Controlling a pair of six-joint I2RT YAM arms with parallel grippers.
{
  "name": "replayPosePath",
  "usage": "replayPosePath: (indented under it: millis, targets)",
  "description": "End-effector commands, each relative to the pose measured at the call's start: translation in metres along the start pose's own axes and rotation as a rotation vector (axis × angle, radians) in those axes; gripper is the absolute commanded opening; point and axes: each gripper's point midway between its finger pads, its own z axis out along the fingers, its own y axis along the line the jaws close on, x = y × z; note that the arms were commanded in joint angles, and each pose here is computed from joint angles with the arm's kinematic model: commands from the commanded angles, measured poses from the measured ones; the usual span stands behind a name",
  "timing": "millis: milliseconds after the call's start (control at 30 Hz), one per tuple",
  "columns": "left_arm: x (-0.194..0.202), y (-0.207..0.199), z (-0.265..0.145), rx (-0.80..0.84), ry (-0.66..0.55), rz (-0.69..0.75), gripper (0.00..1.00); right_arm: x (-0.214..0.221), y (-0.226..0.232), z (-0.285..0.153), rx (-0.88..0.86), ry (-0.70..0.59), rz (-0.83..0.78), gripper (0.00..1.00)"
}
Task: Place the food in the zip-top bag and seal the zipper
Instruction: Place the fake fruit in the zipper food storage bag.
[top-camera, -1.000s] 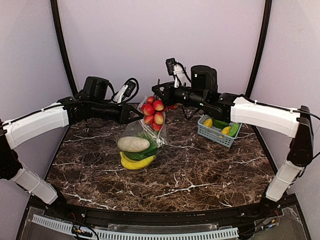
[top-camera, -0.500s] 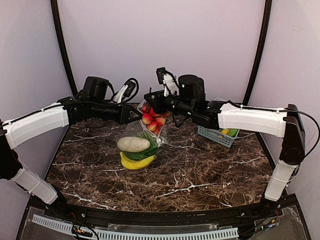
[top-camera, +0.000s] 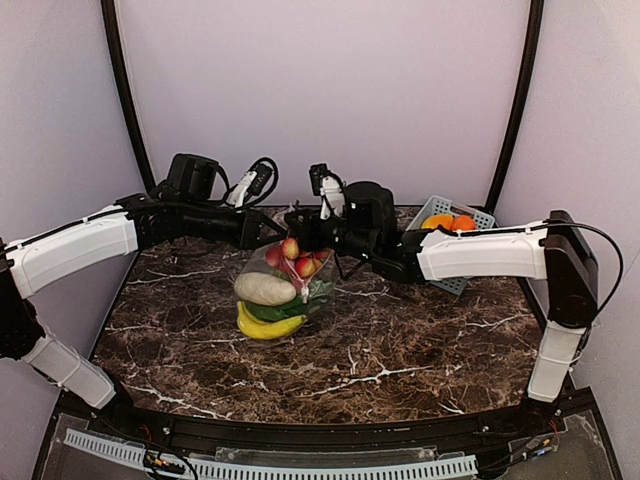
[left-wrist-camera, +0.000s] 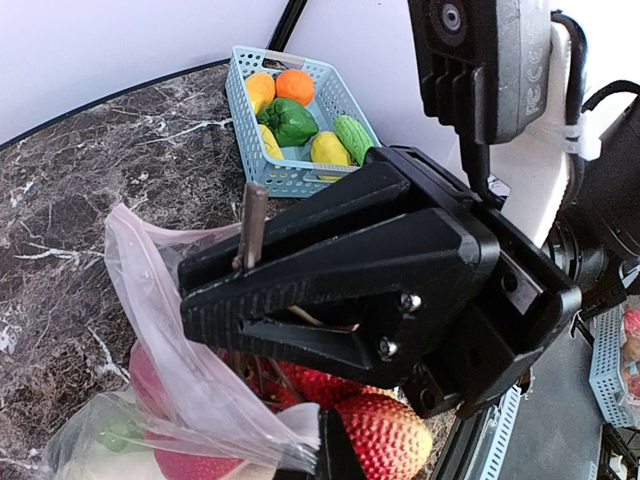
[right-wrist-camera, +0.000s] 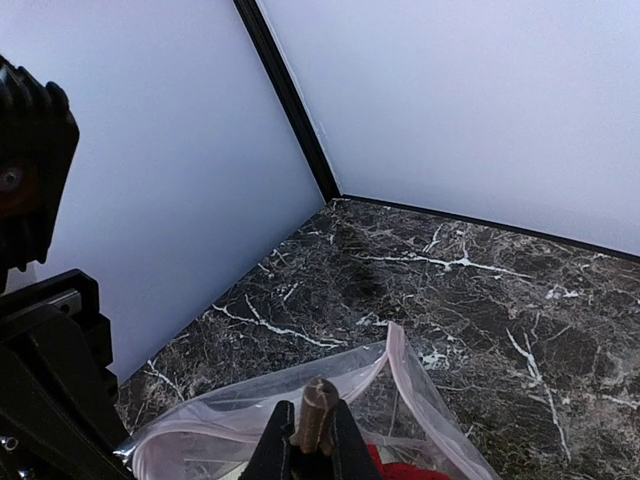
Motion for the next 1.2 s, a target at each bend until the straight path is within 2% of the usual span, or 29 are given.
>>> replayPosePath:
  millis: [0,533,700,933,1167]
  targets:
    - [-0.018,-0.014,-0.016,0.025,-0.073,0.052,0.01,0.011,-0.005,0.005,0.026,-0.007,0.006,0.0]
    - [-0.019,-0.014,-0.017,0.022,-0.075,0.054,0.01,0.064,-0.036,0.007,0.132,0.107,-0.022,0.0]
    - [-0.018,-0.014,-0.016,0.023,-0.073,0.053,0.01,0.066,-0.049,-0.001,0.207,0.101,0.004,0.0]
    - [-0.015,-0.014,-0.011,0.043,-0.059,0.038,0.01,0.011,-0.044,-0.015,0.207,-0.122,0.137,0.0]
    - [-0.014,-0.013,-0.01,0.043,-0.054,0.033,0.01,-0.039,-0.03,-0.019,0.163,-0.311,0.167,0.0]
